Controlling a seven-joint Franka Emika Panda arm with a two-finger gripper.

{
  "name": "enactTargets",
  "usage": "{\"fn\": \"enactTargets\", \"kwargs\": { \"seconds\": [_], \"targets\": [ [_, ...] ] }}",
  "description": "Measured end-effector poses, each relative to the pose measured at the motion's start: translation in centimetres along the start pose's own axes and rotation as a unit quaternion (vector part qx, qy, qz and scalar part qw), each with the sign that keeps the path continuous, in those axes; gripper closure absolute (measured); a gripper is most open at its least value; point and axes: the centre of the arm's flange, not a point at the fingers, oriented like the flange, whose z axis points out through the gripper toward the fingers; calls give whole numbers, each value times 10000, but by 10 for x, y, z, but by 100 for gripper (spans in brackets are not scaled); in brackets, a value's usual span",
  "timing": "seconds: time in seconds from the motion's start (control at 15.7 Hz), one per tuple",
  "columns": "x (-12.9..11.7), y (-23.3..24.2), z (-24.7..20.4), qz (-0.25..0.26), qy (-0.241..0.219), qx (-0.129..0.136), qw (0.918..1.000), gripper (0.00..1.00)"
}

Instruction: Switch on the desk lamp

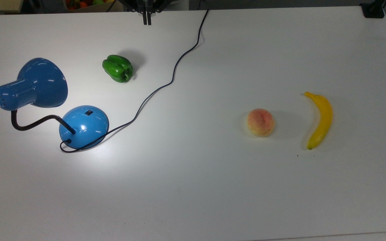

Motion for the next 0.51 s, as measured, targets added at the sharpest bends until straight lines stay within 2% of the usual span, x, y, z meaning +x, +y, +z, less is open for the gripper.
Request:
{"fn": "enactTargets", "kwargs": {
  "seconds": [0.06,0.51],
  "targets": [
    [-2,-1,-3,-8,5,-2,10000,81],
    [-8,-1,-6,-24,-106,-8,9999,12]
  ]
}}
